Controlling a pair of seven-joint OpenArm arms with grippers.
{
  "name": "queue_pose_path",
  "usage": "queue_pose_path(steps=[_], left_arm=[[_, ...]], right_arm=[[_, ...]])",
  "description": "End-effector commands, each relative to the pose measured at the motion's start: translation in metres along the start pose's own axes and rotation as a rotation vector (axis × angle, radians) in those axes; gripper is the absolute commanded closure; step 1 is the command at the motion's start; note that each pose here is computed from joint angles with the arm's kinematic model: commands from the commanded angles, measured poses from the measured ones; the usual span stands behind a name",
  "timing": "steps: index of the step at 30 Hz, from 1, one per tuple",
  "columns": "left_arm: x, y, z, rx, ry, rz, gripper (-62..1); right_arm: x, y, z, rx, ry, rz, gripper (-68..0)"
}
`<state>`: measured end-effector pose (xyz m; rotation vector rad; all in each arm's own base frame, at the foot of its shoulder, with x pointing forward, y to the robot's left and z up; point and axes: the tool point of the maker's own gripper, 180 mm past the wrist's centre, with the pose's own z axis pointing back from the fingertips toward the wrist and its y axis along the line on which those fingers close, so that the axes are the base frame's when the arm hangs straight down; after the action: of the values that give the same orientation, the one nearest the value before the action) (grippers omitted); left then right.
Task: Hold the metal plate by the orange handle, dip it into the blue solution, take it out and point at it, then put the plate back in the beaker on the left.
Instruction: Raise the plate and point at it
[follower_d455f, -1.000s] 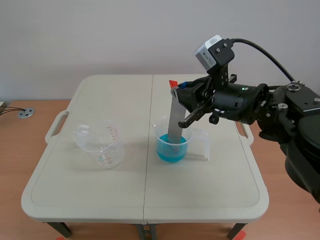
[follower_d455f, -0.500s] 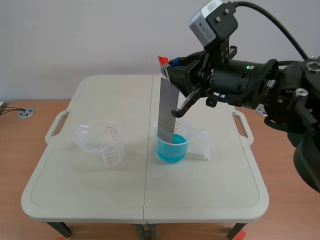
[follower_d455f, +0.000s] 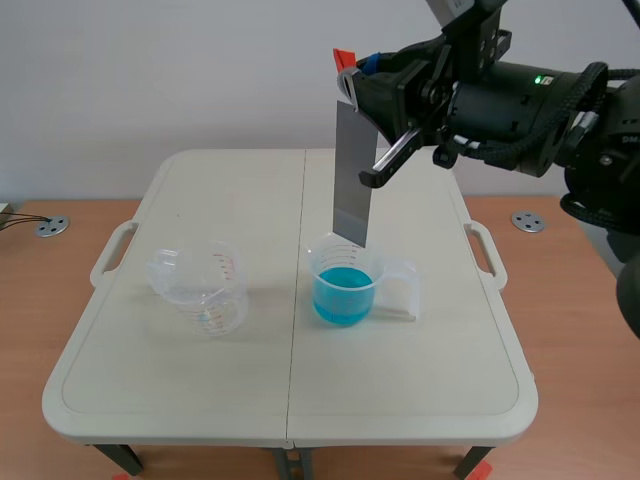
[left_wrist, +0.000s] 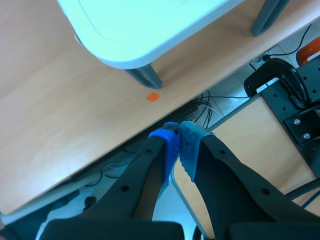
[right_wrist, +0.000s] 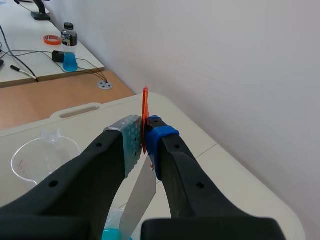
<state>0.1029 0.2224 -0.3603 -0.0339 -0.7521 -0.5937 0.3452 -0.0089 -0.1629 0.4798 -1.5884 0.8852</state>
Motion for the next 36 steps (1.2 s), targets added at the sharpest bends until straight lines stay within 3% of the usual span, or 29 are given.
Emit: queue_pose_path(steps=[1, 11, 22, 36], left_arm=[[0.012, 0.001, -0.001, -0.007, -0.035, -0.018, -1.9], [0.039, 0.023, -0.013, 0.021, -0.102, -0.079, -1.9], [0.111, 0.06, -0.031, 0.093, -0.301, -0.124, -1.9], [0.204, 0.024, -0.061, -0.06, -0.528, -0.202, -1.9]], right_arm=[[0.022, -0.005, 0.001, -0.004, -0.059, 0.032, -1.5], [0.045, -0.003, 0.003, -0.002, -0.1, 0.085, -1.5], [0.047, -0.003, 0.003, -0.002, -0.1, 0.093, -1.5], [0.047, -0.003, 0.003, -0.002, -0.098, 0.094, -1.5]])
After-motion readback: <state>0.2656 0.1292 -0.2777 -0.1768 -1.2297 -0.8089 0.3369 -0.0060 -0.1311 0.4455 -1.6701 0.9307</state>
